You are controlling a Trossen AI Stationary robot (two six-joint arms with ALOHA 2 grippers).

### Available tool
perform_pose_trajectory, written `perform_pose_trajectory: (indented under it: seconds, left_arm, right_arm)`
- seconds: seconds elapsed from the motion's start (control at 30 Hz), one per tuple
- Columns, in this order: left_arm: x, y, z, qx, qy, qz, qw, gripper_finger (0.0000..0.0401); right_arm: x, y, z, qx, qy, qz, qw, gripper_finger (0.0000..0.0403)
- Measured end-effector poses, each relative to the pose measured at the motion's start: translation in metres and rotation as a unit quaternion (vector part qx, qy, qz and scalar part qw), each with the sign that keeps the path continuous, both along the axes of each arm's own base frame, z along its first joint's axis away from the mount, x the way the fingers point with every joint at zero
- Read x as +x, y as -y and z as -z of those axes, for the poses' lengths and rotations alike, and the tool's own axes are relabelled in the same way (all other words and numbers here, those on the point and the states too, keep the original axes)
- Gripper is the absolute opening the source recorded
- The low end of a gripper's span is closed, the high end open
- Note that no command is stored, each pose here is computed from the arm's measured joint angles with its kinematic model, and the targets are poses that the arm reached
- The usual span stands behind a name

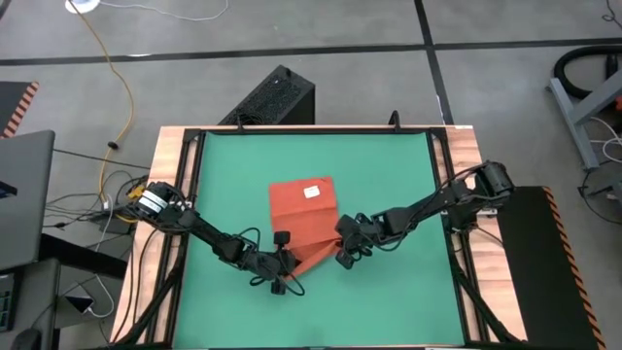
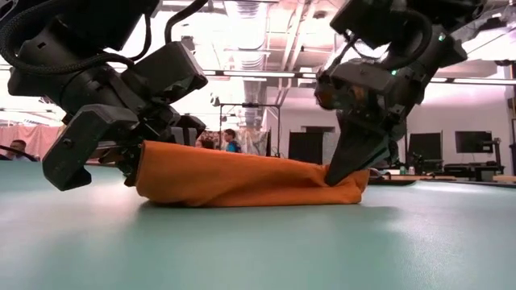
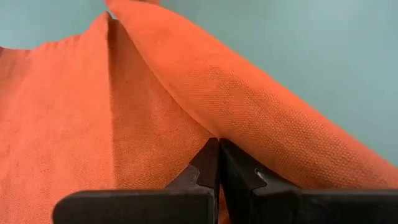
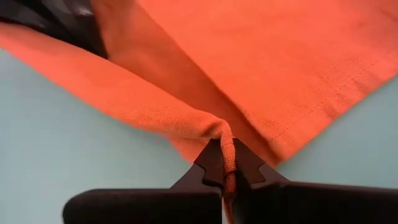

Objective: Roll towel
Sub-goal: Roll the orange towel

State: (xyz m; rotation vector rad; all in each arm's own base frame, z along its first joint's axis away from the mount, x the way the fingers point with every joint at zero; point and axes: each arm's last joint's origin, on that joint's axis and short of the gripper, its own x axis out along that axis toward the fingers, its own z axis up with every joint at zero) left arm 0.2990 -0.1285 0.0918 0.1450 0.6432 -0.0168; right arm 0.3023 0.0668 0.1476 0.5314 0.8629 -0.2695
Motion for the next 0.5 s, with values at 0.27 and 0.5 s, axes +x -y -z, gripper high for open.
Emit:
perform_pose_trajectory:
  seconds: [0.27, 0.5]
  left_arm:
    - [0.000, 0.000, 0.000, -0.001, -0.001, -0.001, 1.000, 0.0000]
    - [-0.001, 0.000, -0.007, -0.009, 0.001, 0.006, 1.000, 0.0000]
  right_arm:
    - [0.011, 0.002, 0.023, -0.003, -0.004, 0.001, 1.000, 0.0015]
    - [0.011, 0.001, 0.026, 0.001, -0.013, -0.002, 1.000, 0.0015]
